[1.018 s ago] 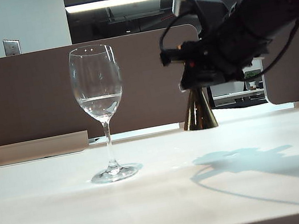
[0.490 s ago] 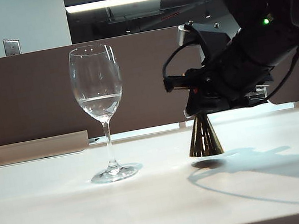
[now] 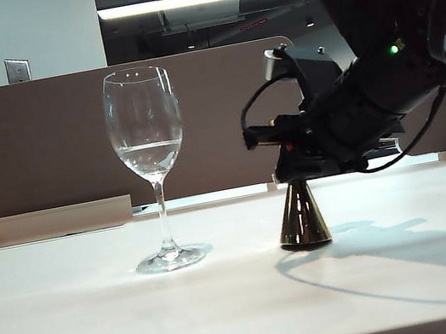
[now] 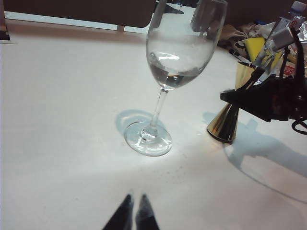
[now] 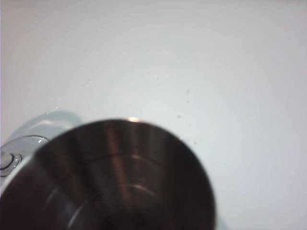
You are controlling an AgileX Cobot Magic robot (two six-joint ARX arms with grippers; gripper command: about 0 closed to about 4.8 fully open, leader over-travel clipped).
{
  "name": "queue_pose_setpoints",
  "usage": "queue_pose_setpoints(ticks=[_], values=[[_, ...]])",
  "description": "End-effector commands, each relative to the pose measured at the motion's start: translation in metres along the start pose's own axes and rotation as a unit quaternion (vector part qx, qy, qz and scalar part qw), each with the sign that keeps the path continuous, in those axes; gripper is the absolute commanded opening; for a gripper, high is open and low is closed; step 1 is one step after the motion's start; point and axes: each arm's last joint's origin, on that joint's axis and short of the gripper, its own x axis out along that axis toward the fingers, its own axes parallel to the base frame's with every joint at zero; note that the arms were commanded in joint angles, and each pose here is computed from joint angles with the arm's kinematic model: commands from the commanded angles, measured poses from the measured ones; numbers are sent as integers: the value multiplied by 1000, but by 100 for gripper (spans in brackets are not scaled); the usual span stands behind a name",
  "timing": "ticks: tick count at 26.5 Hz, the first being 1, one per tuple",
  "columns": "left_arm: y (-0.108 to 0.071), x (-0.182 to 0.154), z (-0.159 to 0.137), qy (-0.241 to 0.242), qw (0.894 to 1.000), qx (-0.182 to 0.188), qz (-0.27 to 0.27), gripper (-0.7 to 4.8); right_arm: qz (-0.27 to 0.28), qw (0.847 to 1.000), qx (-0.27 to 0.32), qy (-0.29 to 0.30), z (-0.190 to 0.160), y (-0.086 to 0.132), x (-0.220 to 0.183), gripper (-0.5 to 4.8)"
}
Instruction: Pick up the jigger and pour the water inside into the glass.
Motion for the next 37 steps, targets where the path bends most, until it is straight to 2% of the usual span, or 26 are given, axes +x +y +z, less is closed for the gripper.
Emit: queue_pose_setpoints(ticks=[1, 5, 9, 10, 12, 16, 19, 26, 28, 33, 37], values=[[0, 0, 0, 4, 1000, -5, -5, 23, 3, 1000, 6, 13, -4, 0, 1, 141], [0, 0, 0, 4, 1000, -5, -5, 23, 3, 1000, 8, 13, -4, 0, 1, 190], [0, 0, 0, 4, 1000, -5, -5, 23, 4, 1000, 11, 14, -4, 1, 1, 305], [0, 0, 0, 4, 1000, -5, -5, 23, 5, 1000, 11, 13, -3, 2, 1, 353], [0, 0, 0, 4, 1000, -5, -5, 23, 6, 1000, 11, 13, -2, 3, -1, 383], [0, 0, 0, 4, 1000, -5, -5, 23, -8, 1000, 9, 25, 4, 2, -10, 386], [0, 0, 0, 4, 1000, -5, -5, 23, -13, 999, 8, 43, 6, 2, -17, 406], [0, 0, 0, 4, 1000, -5, -4, 23, -8, 999, -2, 48, 21, 10, -56, 411], [0, 0, 0, 4, 1000, -5, -5, 23, -8, 998, -4, 60, 17, 10, -70, 411], [0, 0, 0, 4, 1000, -5, -5, 23, -34, 999, -5, 35, -2, 1, -112, 410], [0, 0, 0, 4, 1000, -5, -5, 23, -52, 998, 7, 20, -5, -8, -123, 410]])
